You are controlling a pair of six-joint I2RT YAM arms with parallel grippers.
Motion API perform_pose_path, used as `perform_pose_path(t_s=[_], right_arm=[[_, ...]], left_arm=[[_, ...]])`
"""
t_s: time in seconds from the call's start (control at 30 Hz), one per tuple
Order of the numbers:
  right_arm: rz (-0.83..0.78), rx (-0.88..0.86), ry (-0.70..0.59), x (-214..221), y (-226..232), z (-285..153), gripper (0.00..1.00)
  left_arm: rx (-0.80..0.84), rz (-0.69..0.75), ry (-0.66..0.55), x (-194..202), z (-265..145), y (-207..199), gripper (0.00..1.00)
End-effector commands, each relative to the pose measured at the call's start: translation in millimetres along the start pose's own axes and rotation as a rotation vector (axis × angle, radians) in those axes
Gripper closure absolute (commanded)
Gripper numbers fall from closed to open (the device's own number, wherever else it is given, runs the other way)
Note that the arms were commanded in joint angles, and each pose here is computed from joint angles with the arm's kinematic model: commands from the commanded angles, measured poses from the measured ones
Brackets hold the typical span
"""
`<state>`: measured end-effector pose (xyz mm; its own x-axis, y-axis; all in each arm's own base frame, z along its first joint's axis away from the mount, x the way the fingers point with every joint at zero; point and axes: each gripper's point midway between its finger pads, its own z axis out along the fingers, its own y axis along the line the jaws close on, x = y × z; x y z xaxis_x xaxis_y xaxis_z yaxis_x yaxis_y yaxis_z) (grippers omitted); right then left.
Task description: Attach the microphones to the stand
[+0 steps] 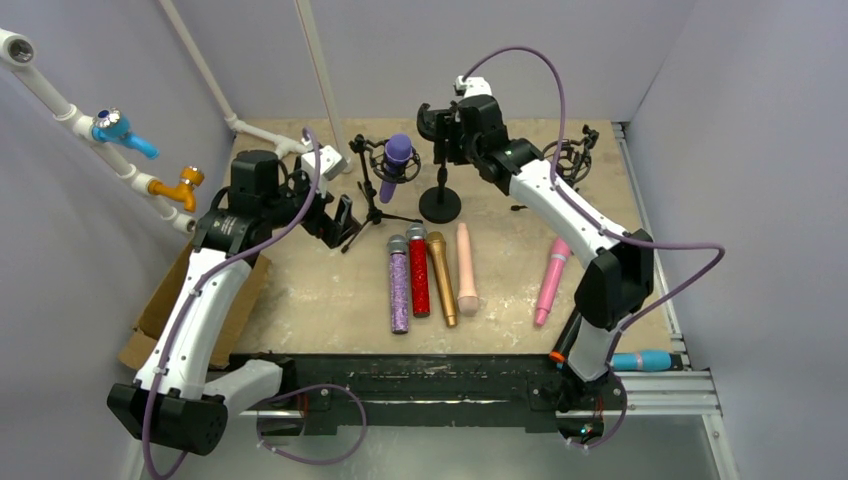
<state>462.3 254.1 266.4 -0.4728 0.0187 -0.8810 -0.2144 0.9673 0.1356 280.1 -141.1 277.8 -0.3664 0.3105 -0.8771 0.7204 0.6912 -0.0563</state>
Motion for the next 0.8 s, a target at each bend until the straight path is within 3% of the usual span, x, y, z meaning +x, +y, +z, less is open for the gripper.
perform_pose_path(t_s=[0.0, 0.33, 0.57, 0.77], right_arm=[[0.055, 0.026, -0.066, -17, -9, -27, 0.28], [0.135, 0.049, 0.147, 108, -28, -66, 0.27], [0.088, 0.032, 0.350, 207, -2, -78, 0.23], [0.074, 0.116, 0.416, 247, -10, -79, 0.27]], left_arm=[[0.024, 0.018, -0.041, -4, -5, -7, 0.07], [0.143, 0.046, 0.002, 7, -9, -28, 0.00], [0.195, 0.107, -0.019, 12, -15, -40, 0.00], [0.204, 0.113, -0.016, 11, -19, -43, 0.00]])
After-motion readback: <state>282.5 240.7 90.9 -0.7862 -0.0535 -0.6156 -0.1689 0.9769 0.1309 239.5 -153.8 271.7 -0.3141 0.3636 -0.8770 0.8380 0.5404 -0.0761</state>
